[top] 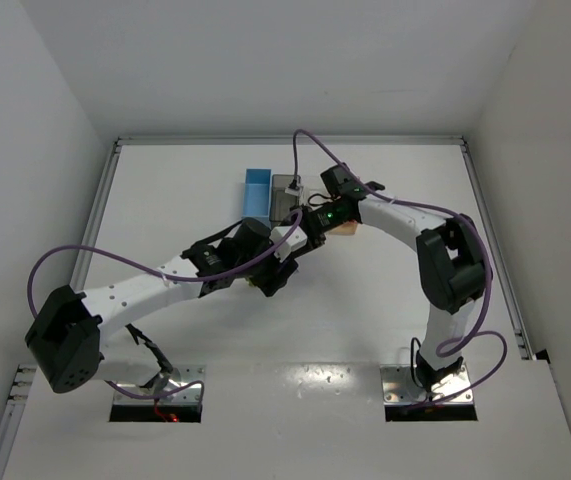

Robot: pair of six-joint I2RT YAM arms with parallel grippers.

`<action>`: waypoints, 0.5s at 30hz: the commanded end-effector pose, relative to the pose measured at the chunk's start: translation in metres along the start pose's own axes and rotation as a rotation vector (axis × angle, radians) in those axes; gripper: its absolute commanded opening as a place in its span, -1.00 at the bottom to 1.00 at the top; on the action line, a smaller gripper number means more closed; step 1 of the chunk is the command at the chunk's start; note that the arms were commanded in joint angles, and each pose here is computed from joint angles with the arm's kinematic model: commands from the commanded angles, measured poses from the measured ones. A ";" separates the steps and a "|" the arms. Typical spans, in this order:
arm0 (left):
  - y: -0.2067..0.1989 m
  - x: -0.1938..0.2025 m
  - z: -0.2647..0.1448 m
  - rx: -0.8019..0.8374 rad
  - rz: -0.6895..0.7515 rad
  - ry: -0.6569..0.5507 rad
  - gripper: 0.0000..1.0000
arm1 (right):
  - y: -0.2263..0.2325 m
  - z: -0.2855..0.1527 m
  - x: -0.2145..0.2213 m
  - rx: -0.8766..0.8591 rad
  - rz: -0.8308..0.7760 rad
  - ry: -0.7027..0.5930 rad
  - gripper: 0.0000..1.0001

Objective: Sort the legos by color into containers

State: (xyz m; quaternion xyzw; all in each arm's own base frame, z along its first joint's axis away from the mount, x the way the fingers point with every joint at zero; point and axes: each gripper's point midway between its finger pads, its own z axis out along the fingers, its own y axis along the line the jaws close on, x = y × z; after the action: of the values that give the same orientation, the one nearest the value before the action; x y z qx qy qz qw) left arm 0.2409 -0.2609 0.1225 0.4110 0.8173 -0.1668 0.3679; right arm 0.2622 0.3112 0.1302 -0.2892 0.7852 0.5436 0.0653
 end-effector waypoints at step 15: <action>0.007 -0.014 -0.004 -0.029 -0.009 -0.061 -1.00 | 0.013 -0.014 -0.020 -0.068 -0.066 -0.049 -1.00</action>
State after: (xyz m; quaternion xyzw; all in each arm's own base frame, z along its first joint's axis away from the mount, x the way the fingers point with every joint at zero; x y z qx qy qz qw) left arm 0.2404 -0.2612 0.1224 0.4120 0.8169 -0.1678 0.3672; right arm 0.2678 0.3061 0.1253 -0.2814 0.7914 0.5379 0.0719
